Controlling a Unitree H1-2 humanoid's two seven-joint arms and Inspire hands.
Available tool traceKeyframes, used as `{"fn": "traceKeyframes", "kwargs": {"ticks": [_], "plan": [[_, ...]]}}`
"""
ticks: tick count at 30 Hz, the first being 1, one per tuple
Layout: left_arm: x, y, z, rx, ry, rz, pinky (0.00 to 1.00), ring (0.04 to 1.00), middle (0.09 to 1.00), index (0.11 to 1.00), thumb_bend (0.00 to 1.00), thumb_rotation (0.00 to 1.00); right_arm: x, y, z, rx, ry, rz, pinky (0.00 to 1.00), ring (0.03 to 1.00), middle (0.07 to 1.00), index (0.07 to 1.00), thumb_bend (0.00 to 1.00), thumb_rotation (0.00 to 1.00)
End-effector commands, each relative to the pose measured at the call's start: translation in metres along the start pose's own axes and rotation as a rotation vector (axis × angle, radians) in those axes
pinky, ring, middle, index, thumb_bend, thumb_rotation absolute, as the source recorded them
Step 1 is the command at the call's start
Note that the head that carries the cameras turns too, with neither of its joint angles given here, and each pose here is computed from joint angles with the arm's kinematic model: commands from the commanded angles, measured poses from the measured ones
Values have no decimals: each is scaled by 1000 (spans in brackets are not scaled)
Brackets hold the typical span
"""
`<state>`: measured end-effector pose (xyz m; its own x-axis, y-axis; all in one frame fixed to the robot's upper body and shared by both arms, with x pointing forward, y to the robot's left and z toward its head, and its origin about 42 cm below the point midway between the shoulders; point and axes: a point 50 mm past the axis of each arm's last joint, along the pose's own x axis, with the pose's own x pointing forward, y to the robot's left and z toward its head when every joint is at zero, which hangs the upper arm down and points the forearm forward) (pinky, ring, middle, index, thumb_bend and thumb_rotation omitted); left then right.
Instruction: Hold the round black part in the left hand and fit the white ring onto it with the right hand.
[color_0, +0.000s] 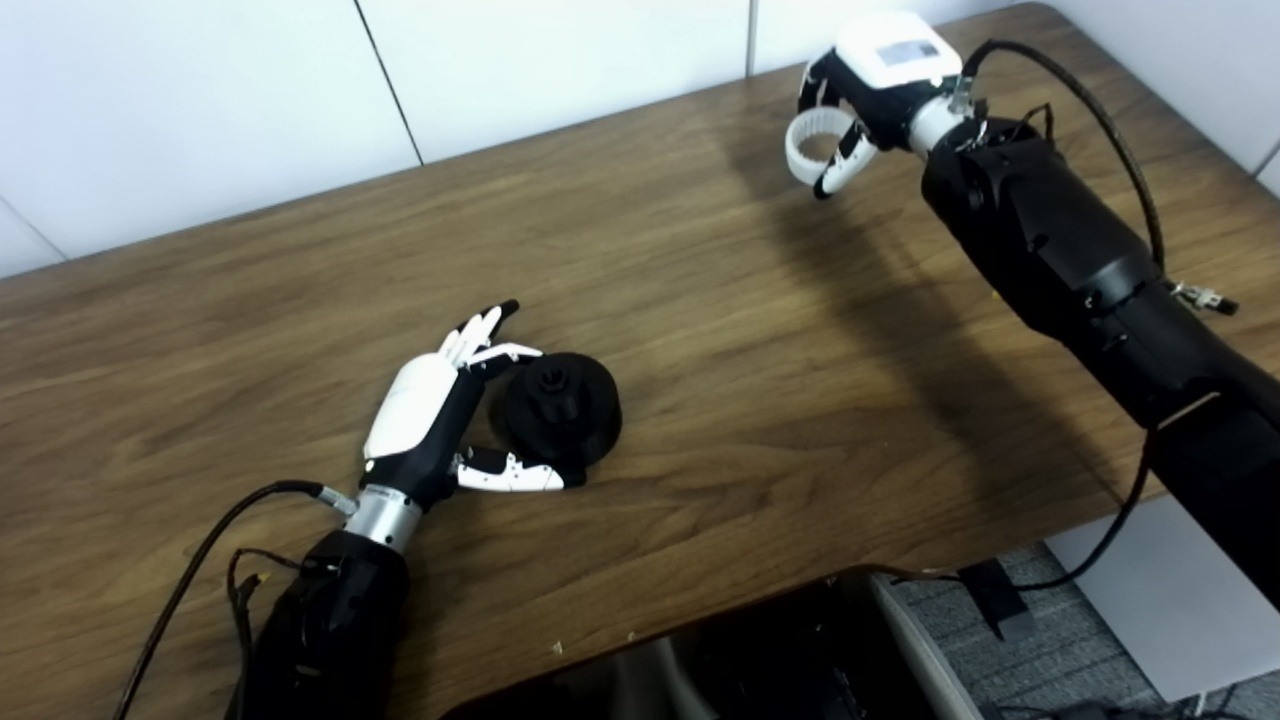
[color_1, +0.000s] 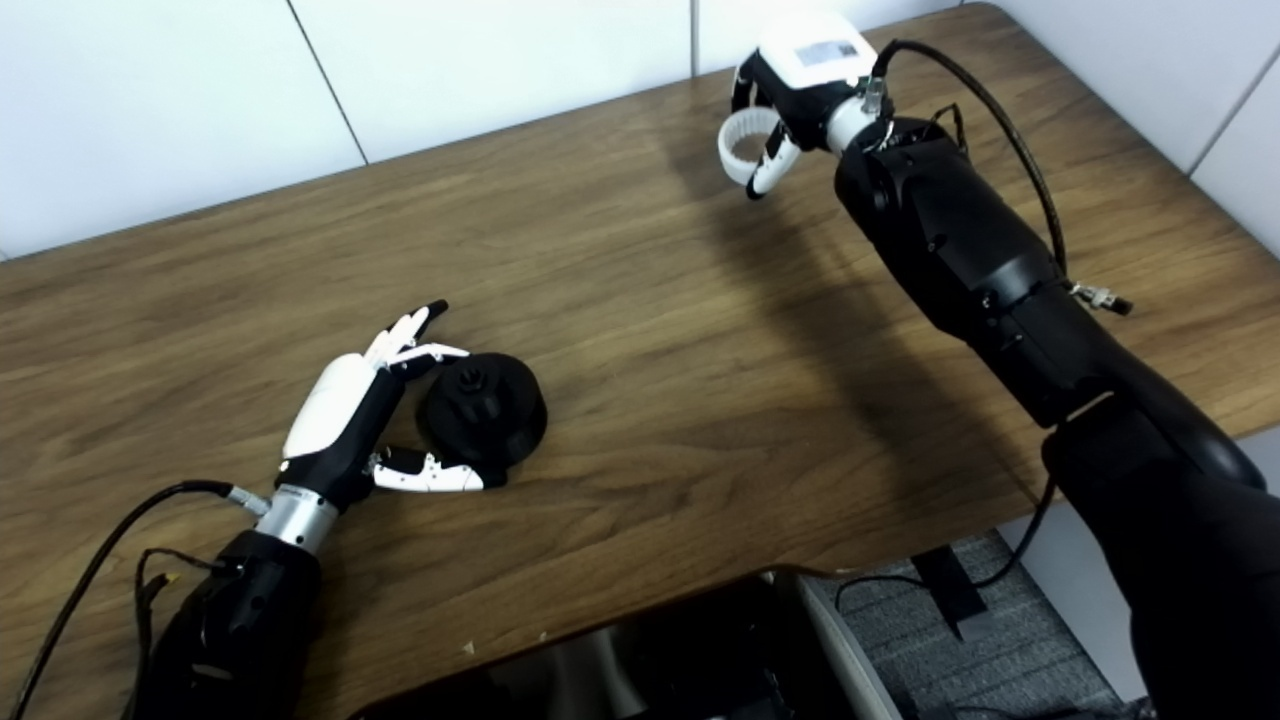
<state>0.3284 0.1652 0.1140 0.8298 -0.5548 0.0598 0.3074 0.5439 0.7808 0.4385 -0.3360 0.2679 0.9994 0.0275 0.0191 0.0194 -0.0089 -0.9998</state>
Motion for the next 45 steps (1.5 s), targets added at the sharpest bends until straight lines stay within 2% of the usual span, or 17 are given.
{"fn": "traceKeyframes", "kwargs": {"ticks": [1, 5, 15, 20, 25, 35, 39, 45], "plan": [[-4, 1, -6, 34, 20, -21, 1000, 1000, 1000, 638, 1000, 375, 6, -47, -2, -31, -7, -121, 898, 682, 526, 496, 510, 155], [-4, 0, -6, 34, 21, -22, 1000, 1000, 1000, 637, 1000, 378, 2, -57, 1, -28, -21, -150, 931, 695, 528, 496, 510, 153], [-2, -1, -3, 36, 16, -17, 1000, 1000, 1000, 636, 1000, 373, -12, -69, 2, -29, -53, -182, 921, 698, 544, 496, 511, 154], [3, -5, 1, 31, 14, -13, 1000, 1000, 1000, 637, 1000, 382, -16, -68, 2, -24, -87, -195, 884, 683, 540, 495, 511, 153], [11, -11, 7, 40, 16, -9, 1000, 1000, 1000, 638, 1000, 401, -19, -66, -5, -25, -86, -188, 910, 690, 551, 495, 513, 152], [20, -18, 18, 28, 29, -7, 1000, 1000, 1000, 634, 1000, 330, -16, -60, -22, 3, -141, -225, 892, 654, 523, 493, 518, 145], [20, -18, 18, 27, 31, -4, 1000, 1000, 1000, 632, 1000, 318, -17, -59, -21, 2, -148, -219, 898, 654, 528, 494, 517, 147], [19, -16, 17, 33, 32, -4, 1000, 1000, 1000, 633, 1000, 330, -23, -59, -8, 53, -195, -215, 875, 648, 545, 493, 516, 147]]}}
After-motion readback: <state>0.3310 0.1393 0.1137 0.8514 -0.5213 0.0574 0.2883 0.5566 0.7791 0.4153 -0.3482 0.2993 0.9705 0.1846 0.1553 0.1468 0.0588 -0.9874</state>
